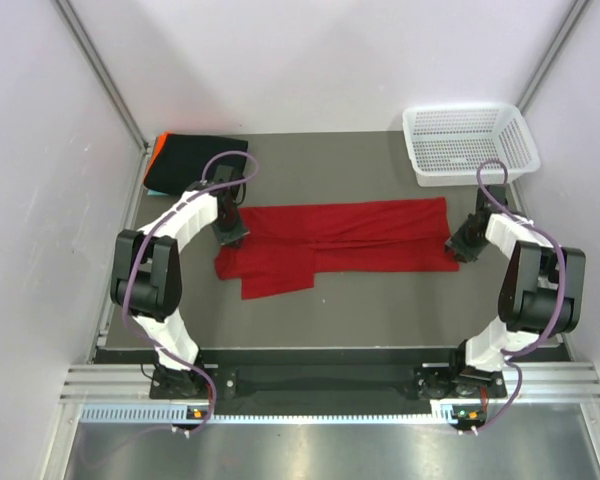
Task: Fold and stack the t-shirts
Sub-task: Fold the tshirt
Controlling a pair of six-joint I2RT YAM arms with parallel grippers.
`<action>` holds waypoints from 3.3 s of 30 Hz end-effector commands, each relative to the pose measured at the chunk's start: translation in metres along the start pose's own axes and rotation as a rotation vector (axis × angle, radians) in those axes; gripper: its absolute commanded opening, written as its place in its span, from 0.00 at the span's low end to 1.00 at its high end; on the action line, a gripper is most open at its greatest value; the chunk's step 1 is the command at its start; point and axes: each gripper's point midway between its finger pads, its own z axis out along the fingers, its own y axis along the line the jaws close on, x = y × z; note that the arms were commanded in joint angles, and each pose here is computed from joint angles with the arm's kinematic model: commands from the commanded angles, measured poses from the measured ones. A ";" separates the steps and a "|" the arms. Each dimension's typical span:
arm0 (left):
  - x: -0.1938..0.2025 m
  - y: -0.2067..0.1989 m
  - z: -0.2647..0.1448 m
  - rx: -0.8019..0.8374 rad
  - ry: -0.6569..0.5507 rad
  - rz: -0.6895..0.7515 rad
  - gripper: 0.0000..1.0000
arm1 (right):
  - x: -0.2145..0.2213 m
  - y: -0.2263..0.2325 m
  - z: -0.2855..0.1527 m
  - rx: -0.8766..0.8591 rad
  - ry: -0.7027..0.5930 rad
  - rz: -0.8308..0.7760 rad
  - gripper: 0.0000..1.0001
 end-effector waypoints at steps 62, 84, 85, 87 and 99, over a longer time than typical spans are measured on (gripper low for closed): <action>0.026 0.068 0.011 -0.176 -0.185 -0.101 0.00 | 0.008 -0.012 -0.016 -0.037 -0.117 0.034 0.00; 0.028 0.068 -0.033 -0.170 -0.182 -0.008 0.37 | 0.022 -0.014 -0.042 -0.073 -0.086 -0.092 0.33; 0.028 0.066 -0.039 -0.153 -0.192 0.002 0.38 | 0.020 -0.009 -0.050 -0.101 -0.106 -0.096 0.35; 0.040 0.058 -0.039 -0.093 -0.149 0.011 0.38 | 0.017 0.003 -0.059 -0.163 -0.126 -0.110 0.40; 0.105 0.032 -0.021 0.172 0.024 -0.029 0.35 | 0.109 0.151 -0.116 -0.632 -0.149 -0.301 0.53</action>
